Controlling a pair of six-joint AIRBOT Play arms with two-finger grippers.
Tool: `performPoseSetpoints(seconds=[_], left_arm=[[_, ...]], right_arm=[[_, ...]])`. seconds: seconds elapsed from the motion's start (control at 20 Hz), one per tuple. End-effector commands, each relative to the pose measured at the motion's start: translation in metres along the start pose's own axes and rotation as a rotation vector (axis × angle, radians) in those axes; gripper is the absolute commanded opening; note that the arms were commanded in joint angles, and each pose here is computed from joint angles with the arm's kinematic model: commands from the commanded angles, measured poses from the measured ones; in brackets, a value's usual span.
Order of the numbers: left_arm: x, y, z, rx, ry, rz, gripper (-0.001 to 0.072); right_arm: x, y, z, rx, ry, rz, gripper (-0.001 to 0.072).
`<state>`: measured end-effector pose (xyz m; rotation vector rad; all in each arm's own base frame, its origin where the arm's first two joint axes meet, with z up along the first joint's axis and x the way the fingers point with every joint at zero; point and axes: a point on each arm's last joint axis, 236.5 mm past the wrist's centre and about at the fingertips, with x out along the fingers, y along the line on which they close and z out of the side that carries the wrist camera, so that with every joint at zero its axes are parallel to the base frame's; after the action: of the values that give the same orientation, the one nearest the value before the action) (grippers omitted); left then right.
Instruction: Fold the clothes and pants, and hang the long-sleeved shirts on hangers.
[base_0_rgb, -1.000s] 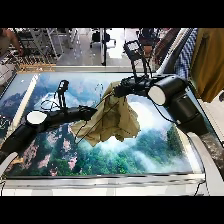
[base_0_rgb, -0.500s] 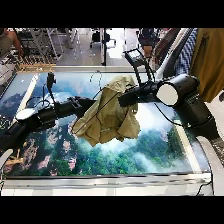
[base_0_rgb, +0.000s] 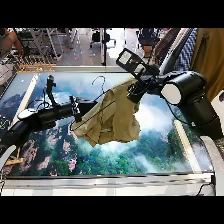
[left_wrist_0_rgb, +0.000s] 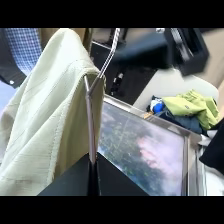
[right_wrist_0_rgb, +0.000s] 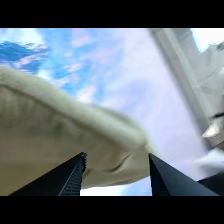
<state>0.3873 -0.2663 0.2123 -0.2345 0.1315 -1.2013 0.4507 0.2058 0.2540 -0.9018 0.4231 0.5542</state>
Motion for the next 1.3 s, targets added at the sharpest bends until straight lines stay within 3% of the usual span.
performPoseSetpoints(seconds=[0.0,0.3,0.35,0.45,0.5,0.55,0.6,0.7,0.8,1.05,1.25], left_arm=[[0.001,-0.001,-0.002,0.010,-0.004,-0.018,0.0009],[0.000,0.000,0.000,0.006,-0.012,-0.015,0.0009],[0.000,0.000,0.000,0.006,-0.013,-0.015,0.0010],[0.000,0.003,0.000,0.006,-0.012,-0.002,0.0011],[0.000,0.009,0.000,0.006,-0.011,0.022,0.0051],[0.000,0.018,-0.001,0.005,-0.011,0.059,0.0266],[-0.001,0.029,-0.001,0.000,-0.010,0.107,0.0504],[-0.004,0.037,0.002,0.004,-0.014,0.138,0.0551],[-0.012,0.043,0.015,0.035,-0.026,0.156,0.0698],[-0.038,0.047,0.062,0.106,0.019,0.187,0.0720],[-0.048,0.035,0.084,0.037,0.093,0.219,0.0716]], right_arm=[[0.017,-0.007,0.020,-0.433,-0.080,-0.054,0.0461],[0.047,0.044,0.038,-0.425,-0.195,0.114,0.0454],[0.047,0.046,0.039,-0.416,-0.202,0.122,0.0379],[0.046,0.049,0.043,-0.398,-0.221,0.134,0.0161],[0.045,0.050,0.044,-0.394,-0.224,0.137,0.0092],[0.045,0.051,0.044,-0.389,-0.224,0.140,0.0015],[0.045,0.051,0.043,-0.389,-0.221,0.145,0.0015],[0.045,0.058,0.037,-0.395,-0.202,0.177,0.0014],[0.047,0.065,0.022,-0.404,-0.150,0.213,0.0014],[0.062,0.083,-0.008,-0.337,-0.056,0.269,0.0012],[0.072,0.060,-0.020,-0.059,0.004,0.184,0.0011]])
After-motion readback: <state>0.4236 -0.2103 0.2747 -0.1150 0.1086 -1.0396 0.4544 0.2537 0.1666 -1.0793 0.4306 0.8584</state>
